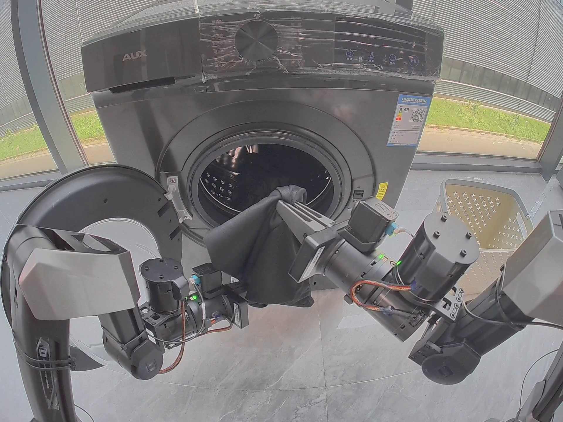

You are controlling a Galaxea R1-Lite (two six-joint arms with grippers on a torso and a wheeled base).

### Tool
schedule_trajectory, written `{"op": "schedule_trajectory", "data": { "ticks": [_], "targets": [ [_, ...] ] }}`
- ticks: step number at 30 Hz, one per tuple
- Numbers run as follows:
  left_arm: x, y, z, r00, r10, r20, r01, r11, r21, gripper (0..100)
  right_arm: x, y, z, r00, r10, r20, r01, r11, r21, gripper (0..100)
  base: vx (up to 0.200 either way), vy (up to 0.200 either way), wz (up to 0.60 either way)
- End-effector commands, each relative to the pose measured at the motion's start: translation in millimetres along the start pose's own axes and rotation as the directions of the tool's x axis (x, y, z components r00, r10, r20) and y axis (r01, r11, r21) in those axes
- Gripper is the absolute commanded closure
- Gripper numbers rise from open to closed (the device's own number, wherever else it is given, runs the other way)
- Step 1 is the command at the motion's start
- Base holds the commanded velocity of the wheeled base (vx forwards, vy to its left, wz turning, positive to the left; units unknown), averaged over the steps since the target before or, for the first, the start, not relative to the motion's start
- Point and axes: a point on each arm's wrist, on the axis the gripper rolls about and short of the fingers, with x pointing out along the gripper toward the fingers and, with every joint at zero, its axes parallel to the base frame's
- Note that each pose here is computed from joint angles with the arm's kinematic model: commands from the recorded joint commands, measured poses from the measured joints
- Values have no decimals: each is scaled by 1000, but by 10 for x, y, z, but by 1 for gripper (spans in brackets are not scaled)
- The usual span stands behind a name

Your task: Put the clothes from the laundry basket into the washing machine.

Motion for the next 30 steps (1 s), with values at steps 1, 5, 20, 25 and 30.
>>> {"op": "schedule_trajectory", "data": {
  "ticks": [1, 5, 20, 25, 30],
  "targets": [
    [-126, -64, 93, 1000, -8, 9, 8, 1000, 7, 100, 23, -103, -34, 999, -36, -6, 36, 999, -10, 100, 0, 0, 0],
    [-451, -259, 205, 999, -42, -3, 42, 999, 20, 100, 68, -377, -105, 994, -109, -16, 108, 994, -33, 100, 0, 0, 0],
    [-910, -606, 284, 994, -107, -20, 108, 993, 51, 100, 8, -507, -368, 985, -148, -93, 143, 988, -65, 0, 0, 0, 0],
    [-896, -565, 478, 993, -97, 71, 93, 994, 55, 100, -99, -547, -500, 972, -167, -162, 156, 985, -80, 0, 0, 0, 0],
    [-840, -533, 625, 987, -73, 140, 71, 997, 23, 100, -206, -557, -686, 954, -176, -241, 158, 983, -92, 0, 0, 0, 0]
  ]
}}
